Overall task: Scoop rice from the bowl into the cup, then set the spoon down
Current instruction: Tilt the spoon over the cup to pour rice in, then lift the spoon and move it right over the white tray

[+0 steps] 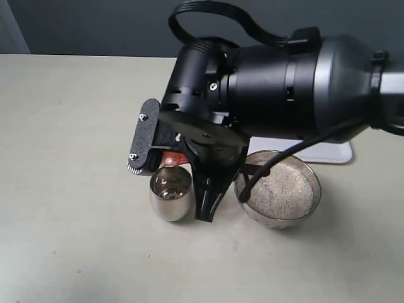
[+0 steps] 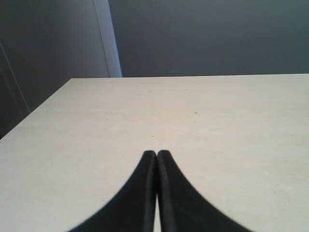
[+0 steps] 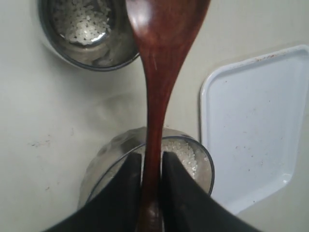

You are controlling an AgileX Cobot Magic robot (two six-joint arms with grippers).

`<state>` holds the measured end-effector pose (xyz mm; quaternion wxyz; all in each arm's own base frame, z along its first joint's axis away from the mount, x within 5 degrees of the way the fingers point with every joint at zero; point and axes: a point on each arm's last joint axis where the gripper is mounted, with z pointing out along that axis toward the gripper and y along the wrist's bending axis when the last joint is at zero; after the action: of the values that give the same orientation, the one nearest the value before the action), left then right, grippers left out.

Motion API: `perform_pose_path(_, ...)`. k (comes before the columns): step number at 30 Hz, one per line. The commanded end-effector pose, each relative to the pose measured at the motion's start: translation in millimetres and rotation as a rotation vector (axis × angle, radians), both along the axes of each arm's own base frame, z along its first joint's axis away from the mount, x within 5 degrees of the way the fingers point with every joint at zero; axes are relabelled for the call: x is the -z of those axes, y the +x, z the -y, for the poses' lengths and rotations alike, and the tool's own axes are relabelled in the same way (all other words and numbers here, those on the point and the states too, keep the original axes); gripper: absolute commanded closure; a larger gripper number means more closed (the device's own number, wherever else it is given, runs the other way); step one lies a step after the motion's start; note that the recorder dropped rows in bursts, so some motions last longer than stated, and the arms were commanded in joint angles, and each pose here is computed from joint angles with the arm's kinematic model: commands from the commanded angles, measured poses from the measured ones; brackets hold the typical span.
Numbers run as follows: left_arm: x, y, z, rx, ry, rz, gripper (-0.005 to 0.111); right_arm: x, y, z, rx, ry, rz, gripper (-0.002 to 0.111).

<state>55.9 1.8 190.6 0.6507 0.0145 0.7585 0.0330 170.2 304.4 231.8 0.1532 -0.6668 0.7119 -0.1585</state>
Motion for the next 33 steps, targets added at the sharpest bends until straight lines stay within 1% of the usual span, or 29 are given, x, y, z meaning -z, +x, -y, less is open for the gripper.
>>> perform_pose_path(1, -2.9, -0.2, 0.3, 0.004, -0.008, 0.022, 0.106, 0.1, 0.8, 2.9, 0.02, -0.028, 0.015, 0.109)
perform_pose_path(8, -2.9, -0.2, 0.3, 0.004, -0.008, 0.022, 0.106, -0.6, -1.9, 0.8, -0.011, -0.044, 0.056, 0.109)
perform_pose_path(10, -2.9, -0.2, 0.3, 0.004, -0.008, 0.022, 0.106, 3.2, -4.7, 1.9, -0.028, -0.065, 0.068, 0.109)
perform_pose_path(15, -2.9, -0.2, 0.3, 0.004, -0.008, 0.022, 0.106, 15.8, -6.9, 10.4, -0.011, -0.106, 0.069, 0.109)
perform_pose_path(26, -2.9, -0.2, 0.3, 0.004, -0.008, 0.022, 0.106, 16.7, -6.8, 8.5, -0.015, -0.081, 0.075, 0.109)
perform_pose_path(33, -2.9, -0.2, 0.3, 0.004, -0.008, 0.022, 0.106, 17.0, -14.4, 3.7, -0.057, -0.083, 0.106, 0.109)
